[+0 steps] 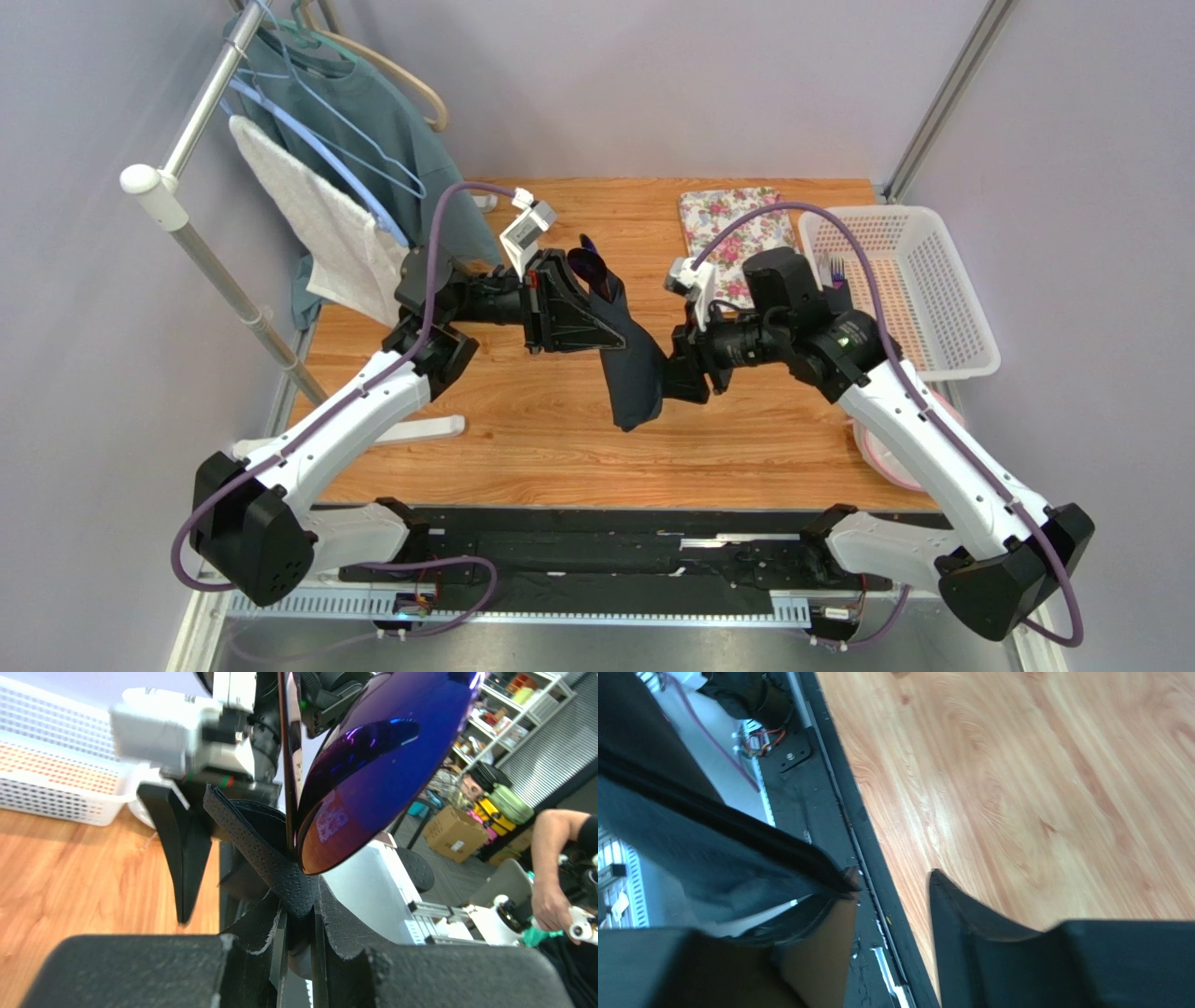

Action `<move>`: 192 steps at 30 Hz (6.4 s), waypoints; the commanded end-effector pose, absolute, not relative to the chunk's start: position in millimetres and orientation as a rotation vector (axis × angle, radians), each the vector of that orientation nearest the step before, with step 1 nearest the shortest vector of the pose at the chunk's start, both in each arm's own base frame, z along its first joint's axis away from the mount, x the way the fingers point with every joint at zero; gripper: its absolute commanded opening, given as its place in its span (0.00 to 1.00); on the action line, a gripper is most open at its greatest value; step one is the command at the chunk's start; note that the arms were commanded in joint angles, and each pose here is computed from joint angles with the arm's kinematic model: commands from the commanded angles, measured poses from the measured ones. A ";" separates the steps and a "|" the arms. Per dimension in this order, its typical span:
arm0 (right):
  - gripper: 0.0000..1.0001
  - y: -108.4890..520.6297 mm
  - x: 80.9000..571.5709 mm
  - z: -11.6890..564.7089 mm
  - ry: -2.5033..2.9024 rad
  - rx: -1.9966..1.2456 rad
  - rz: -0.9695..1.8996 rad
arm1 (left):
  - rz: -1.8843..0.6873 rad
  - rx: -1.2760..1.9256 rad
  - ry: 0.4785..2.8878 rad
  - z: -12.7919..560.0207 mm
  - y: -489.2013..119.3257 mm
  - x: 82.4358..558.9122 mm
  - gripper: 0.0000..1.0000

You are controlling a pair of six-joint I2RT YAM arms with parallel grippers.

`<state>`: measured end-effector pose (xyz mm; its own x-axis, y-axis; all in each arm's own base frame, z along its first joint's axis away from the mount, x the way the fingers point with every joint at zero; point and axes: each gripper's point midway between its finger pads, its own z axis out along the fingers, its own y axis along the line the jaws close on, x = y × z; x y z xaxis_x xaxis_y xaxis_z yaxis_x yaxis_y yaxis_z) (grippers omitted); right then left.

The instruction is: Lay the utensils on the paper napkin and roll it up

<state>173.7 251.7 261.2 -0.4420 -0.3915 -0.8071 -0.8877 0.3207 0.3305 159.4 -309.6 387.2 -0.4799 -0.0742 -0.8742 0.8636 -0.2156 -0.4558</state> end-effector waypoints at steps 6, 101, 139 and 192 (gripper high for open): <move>0.64 211.8 148.7 301.6 1.944 -0.973 1.057 | -1.655 0.826 1.371 393.7 -304.8 204.3 0.00; 0.77 278.6 209.9 310.1 2.003 -0.705 1.304 | -1.677 0.625 1.575 386.1 -317.1 233.4 0.00; 0.00 282.7 180.3 368.0 1.803 -0.727 1.507 | -1.657 0.625 1.600 372.5 -305.2 212.2 0.74; 0.50 263.5 202.9 379.3 1.823 -0.614 1.402 | -1.764 0.624 1.554 378.9 -320.5 202.6 0.00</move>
<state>203.9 264.8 361.0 -0.6225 0.0364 -0.7818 -0.7389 0.3018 0.6024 203.2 -321.9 358.4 -0.7076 -0.1447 -0.6916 0.6996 -0.0061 -0.7145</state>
